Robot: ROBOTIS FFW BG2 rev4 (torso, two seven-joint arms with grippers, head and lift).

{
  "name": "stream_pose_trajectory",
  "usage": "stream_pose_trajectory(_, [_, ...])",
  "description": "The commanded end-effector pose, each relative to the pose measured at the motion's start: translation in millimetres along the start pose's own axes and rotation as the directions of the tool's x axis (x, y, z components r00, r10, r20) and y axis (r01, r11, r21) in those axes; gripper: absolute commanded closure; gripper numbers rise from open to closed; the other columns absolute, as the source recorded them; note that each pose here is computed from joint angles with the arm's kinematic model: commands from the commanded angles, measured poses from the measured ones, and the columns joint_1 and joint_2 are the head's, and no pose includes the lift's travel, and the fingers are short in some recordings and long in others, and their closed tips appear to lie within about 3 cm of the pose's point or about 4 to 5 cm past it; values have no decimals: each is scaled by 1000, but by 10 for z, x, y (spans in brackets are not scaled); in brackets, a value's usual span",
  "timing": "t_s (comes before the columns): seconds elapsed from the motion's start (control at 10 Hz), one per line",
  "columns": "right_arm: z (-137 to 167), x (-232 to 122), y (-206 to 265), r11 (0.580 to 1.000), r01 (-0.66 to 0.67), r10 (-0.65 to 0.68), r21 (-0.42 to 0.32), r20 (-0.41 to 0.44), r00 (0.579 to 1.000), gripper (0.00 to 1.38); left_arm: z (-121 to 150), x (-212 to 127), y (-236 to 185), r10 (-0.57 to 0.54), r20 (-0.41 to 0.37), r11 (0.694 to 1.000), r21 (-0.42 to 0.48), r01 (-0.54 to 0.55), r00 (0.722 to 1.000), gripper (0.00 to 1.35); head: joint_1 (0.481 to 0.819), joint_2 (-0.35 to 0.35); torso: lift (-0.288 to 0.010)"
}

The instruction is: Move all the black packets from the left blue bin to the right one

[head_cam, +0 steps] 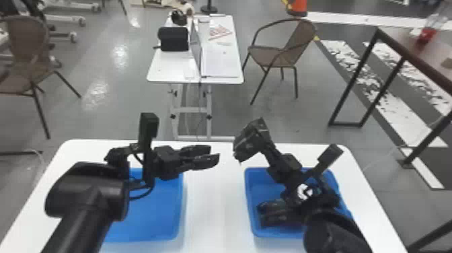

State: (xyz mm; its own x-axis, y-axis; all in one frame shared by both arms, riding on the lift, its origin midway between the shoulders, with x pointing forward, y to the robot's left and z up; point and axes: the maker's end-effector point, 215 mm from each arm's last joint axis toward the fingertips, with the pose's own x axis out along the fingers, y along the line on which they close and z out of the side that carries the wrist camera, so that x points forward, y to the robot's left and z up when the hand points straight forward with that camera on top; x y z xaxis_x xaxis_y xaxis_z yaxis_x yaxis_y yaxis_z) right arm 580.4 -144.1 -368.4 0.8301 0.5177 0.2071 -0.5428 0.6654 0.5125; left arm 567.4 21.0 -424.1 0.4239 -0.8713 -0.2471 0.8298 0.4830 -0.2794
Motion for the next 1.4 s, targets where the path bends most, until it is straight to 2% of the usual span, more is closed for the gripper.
stream_pose_trajectory(0.0, [257,-214,-387,997,66,-66,-32,22,998,1282,-35,-254,110,62,75,996,-62,-57,995,81,695,-114,0])
stream_pose_trajectory(0.1, [272,-426,-678,992,123,-122,-37,11,992,1282,13,-448,140,116,143,990,-99,-103,983,122,695,-124,0])
stream_pose_trajectory(0.3, [70,-958,-1243,968,249,-249,-18,-41,968,1282,41,-1021,255,260,259,958,-188,-215,930,127,695,-147,0])
stream_pose_trajectory(0.5, [-55,-1382,-1475,945,328,-327,10,-49,944,1282,-52,-1517,349,364,293,920,-257,-294,884,133,695,-150,0])
stream_pose_trajectory(0.6, [-238,-1450,-1473,940,336,-331,52,-91,939,1268,-175,-1713,391,406,289,900,-292,-324,867,144,695,-148,0])
stream_pose_trajectory(0.7, [-369,-1485,-1528,934,354,-346,40,-134,929,940,-232,-1815,416,430,292,887,-310,-341,854,153,695,-135,0])
stream_pose_trajectory(0.8, [-459,-1489,-1581,927,370,-357,61,-158,921,473,-215,-1837,424,438,302,885,-312,-346,847,153,695,-124,0])
stream_pose_trajectory(0.9, [-393,-1466,-1641,925,378,-370,31,-147,917,75,-139,-1860,438,440,319,888,-292,-354,840,153,695,-106,0])
stream_pose_trajectory(1.0, [-131,-1536,-1721,913,401,-407,-77,-110,907,73,-30,-1907,434,439,346,893,-265,-363,829,153,695,-104,0])
stream_pose_trajectory(1.1, [113,-1720,-1717,879,443,-461,-178,-76,884,154,8,-1981,421,447,342,893,-226,-389,827,153,695,-113,0])
stream_pose_trajectory(1.2, [208,-1989,-1652,857,466,-489,-220,-63,870,191,-23,-2148,410,482,315,876,-183,-446,817,153,695,-137,0])
stream_pose_trajectory(1.3, [226,-2299,-1550,838,478,-510,-263,-65,858,199,-77,-2410,417,536,289,844,-148,-516,793,153,695,-144,0])
